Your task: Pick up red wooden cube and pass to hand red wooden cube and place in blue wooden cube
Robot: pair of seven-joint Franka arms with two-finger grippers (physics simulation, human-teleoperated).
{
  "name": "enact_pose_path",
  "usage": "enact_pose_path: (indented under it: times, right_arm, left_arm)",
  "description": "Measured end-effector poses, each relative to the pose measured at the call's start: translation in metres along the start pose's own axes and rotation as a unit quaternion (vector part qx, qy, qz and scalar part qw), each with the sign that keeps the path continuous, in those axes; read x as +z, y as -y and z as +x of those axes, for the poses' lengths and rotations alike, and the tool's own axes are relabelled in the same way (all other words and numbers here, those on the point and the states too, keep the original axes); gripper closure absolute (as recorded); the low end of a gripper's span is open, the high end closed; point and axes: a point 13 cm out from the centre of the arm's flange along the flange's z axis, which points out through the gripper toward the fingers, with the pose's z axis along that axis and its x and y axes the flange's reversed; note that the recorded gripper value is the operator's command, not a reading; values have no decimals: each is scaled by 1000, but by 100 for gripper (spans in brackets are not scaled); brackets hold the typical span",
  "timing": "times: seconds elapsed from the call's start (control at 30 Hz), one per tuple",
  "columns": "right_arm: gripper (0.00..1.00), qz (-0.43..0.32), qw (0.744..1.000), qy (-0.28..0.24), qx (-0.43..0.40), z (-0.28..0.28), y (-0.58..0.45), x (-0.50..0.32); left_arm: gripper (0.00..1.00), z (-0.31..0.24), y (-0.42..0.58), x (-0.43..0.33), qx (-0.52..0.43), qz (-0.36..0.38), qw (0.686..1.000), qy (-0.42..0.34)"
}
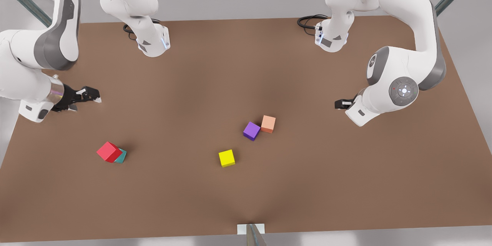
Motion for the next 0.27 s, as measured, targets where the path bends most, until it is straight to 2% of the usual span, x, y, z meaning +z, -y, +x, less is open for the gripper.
enact_pose_path:
  times: [0.27]
  right_arm:
    - [0, 9, 998, 21, 56, 0, 3, -24]
  left_arm:
    - [0, 0, -1, 0, -1, 0, 1000, 0]
